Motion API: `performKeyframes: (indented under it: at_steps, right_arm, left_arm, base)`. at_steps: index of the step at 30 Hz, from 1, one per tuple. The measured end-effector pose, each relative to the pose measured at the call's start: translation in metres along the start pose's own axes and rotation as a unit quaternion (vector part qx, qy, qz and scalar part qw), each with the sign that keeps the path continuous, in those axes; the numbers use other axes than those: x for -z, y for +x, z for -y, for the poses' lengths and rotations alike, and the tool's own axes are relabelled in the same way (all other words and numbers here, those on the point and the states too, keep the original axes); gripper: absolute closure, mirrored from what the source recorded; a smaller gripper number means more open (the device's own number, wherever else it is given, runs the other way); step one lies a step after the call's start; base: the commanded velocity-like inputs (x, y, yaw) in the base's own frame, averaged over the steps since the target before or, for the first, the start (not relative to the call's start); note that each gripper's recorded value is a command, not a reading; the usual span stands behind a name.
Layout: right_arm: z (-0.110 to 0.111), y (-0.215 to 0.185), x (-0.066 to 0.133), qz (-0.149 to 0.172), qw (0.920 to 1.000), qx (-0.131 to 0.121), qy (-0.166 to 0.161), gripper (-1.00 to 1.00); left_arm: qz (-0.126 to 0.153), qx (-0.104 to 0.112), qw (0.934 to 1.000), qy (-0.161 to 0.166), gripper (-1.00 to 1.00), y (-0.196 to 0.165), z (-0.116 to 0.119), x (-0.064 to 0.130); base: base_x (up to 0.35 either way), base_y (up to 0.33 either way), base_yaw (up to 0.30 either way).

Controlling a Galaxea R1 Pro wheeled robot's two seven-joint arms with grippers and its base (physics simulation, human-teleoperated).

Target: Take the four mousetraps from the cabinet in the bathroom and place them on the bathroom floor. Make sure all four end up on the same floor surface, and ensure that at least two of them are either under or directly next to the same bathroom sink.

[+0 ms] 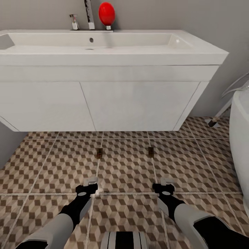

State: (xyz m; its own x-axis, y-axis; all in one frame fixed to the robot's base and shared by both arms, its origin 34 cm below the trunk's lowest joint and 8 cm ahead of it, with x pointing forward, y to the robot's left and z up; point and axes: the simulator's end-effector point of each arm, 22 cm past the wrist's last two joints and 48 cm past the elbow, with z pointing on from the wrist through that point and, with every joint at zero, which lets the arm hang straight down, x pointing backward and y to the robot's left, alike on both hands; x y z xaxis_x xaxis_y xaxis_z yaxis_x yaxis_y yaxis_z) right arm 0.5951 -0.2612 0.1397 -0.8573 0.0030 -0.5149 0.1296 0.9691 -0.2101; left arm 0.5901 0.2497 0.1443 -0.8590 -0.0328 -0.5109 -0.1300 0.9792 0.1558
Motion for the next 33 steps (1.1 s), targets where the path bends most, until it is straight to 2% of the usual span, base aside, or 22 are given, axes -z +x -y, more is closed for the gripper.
performKeyframes:
  at_steps: [28,33]
  right_arm:
    - [0.006,-0.064,0.035,0.054,0.9984,-0.012,-0.003,-1.00]
    - [0.006,-0.077,0.042,0.069,0.9976,-0.001,-0.004,-1.00]
  left_arm:
    - [0.053,0.011,0.9985,0.001,-1.00,-0.061,-0.006,0.035]
    - [0.048,0.012,0.9988,0.000,-1.00,-0.058,-0.008,0.040]
  base:
    - [0.000,0.000,0.000]
    - [0.000,0.000,0.000]
